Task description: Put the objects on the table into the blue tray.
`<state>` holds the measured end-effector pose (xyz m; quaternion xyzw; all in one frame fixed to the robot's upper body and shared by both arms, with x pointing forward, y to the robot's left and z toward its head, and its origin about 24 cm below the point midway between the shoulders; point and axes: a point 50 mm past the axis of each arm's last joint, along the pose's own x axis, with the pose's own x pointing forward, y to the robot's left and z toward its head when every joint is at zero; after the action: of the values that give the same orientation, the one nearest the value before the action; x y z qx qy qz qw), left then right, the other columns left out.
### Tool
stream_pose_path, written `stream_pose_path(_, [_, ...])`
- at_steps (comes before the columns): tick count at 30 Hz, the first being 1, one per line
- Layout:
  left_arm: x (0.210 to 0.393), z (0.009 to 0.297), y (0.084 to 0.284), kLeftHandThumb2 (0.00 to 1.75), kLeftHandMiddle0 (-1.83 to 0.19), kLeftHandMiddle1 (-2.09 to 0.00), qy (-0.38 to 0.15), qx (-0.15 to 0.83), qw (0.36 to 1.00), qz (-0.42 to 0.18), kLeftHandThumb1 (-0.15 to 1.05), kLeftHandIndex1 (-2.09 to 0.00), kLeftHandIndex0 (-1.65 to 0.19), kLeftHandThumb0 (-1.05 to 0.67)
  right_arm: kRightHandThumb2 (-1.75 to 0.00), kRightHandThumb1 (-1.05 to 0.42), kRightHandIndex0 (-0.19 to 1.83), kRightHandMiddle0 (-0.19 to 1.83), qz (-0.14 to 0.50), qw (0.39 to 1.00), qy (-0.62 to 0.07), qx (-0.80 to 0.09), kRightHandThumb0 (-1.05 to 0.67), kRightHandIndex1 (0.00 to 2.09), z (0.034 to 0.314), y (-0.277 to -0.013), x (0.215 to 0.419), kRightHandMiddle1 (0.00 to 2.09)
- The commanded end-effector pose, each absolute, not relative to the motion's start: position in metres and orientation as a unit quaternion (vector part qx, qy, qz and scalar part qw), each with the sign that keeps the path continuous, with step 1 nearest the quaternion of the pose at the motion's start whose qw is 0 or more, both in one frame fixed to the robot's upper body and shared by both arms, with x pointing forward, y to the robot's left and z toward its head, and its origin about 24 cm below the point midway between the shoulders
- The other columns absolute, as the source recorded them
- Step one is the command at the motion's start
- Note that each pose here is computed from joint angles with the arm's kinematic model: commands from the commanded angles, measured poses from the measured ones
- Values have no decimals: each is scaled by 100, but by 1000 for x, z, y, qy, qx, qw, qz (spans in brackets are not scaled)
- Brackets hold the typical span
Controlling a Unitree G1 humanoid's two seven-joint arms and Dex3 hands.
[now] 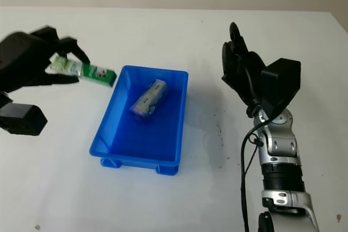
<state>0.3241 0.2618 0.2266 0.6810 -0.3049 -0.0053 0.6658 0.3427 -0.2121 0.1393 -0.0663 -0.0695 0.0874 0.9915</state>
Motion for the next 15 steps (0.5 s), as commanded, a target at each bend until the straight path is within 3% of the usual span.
stream_pose_path(1, [318, 243, 262, 5, -35, -153, -323, 679, 659, 17, 96, -106, -41, -21, -74, -105, -19, -19, 87, 991, -76, -66, -71, 0, 142, -213, 342, 0])
stream_pose_path(2, [317, 247, 262, 5, -35, -151, -329, 677, 658, 26, 96, -104, -42, -21, -74, -105, -19, -19, 88, 991, -77, -67, -71, 0, 141, -213, 342, 0])
stream_pose_path(4, [314, 255, 261, 5, -43, -120, -340, 671, 657, 41, 95, -99, -45, -21, -74, -105, -19, -19, 88, 991, -78, -66, -71, 0, 141, -213, 341, 0])
stream_pose_path(5, [313, 258, 261, 5, -46, -115, -346, 671, 655, 46, 94, -99, -45, -20, -74, -105, -19, -19, 88, 991, -79, -65, -71, 0, 140, -214, 341, 0])
stream_pose_path(8, [310, 264, 259, 5, -48, -121, -356, 665, 654, 61, 93, -101, -47, -20, -73, -105, -19, -19, 88, 991, -78, -62, -72, 0, 139, -214, 342, 0])
stream_pose_path(9, [310, 266, 258, 5, -46, -137, -359, 663, 654, 64, 93, -103, -47, -20, -72, -105, -19, -19, 89, 991, -77, -63, -72, 0, 139, -214, 342, 0])
stream_pose_path(13, [305, 270, 247, 5, -39, -164, -375, 659, 650, 58, 94, -105, -46, -22, -72, -105, -19, -19, 91, 991, -75, -62, -73, 0, 139, -213, 342, 0])
stream_pose_path(14, [303, 270, 243, 5, -39, -161, -382, 657, 648, 52, 94, -105, -45, -23, -72, -105, -19, -19, 90, 991, -75, -62, -73, 0, 139, -212, 342, 0])
stream_pose_path(15, [302, 270, 239, 5, -40, -145, -391, 653, 646, 44, 93, -105, -45, -23, -72, -105, -19, -19, 91, 991, -75, -63, -73, 0, 139, -213, 342, 0])
